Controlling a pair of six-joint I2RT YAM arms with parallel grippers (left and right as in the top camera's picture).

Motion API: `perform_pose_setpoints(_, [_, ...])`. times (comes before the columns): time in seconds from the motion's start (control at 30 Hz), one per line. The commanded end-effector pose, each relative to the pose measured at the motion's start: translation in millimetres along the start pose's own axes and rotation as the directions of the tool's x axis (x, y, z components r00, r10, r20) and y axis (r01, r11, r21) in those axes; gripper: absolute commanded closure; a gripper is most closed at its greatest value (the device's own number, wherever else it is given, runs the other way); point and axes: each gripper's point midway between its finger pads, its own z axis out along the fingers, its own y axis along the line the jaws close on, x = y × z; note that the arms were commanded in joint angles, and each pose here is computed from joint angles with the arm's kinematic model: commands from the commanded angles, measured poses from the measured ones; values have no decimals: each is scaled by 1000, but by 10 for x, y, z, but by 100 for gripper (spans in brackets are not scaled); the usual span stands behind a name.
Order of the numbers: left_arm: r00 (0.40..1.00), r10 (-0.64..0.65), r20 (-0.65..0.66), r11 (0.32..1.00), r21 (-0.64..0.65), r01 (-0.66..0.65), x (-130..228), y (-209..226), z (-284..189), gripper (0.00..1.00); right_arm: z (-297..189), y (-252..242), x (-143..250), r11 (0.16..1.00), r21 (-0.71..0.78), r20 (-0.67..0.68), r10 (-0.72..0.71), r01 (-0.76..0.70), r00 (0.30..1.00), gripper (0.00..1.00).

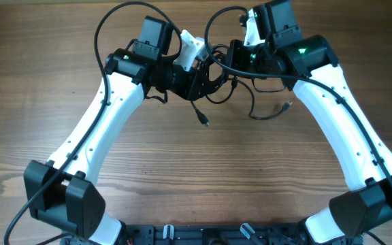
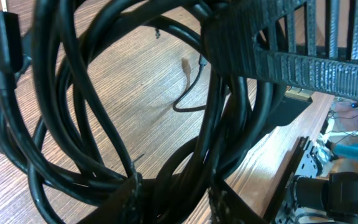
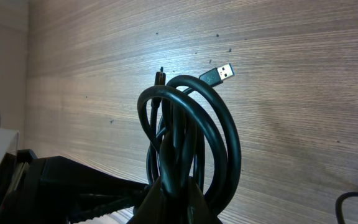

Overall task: Untangle cables
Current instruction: 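Hold the bundle with both grippers and pull loops apart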

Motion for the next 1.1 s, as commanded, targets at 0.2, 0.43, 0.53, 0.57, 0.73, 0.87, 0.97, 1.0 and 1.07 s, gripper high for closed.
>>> perform_pose_setpoints(0.2, [1000,15,-22,999,32,-14,-15,3,207,68,-11,152,55,997,-75,-28,-36,34,999,96])
perform_pose_setpoints(0.43, [999,32,7,999,30,-32,-88,7,208,94,-28,275,113,988,-148,-60,-54,45,997,96])
perform_pose_setpoints(0.53, [999,40,19,999,28,-41,-121,11,207,96,-47,364,145,978,-201,-76,-74,57,994,96])
perform_pose_setpoints(0.57, [999,42,25,999,27,-43,-134,14,205,96,-51,382,155,976,-212,-81,-76,57,994,96])
perform_pose_setpoints(0.73, [977,-191,92,969,-140,202,-216,452,88,96,-63,300,105,979,-193,-65,-85,71,994,96])
perform_pose_setpoints(0.87, [927,-350,134,908,-196,371,-166,721,-44,96,-71,-25,-64,997,-60,-6,-42,42,999,96])
perform_pose_setpoints(0.97, [898,-410,158,859,-263,439,-97,896,-118,96,-79,-284,-132,996,81,36,-30,27,999,96])
perform_pose_setpoints(1.0, [894,-416,164,845,-293,447,-68,956,-142,96,-95,-412,-153,988,152,53,-26,18,998,96])
perform_pose_setpoints(1.07, [881,-435,189,810,-344,474,-42,1056,-182,96,-130,-576,-185,970,242,83,-8,-12,997,96])
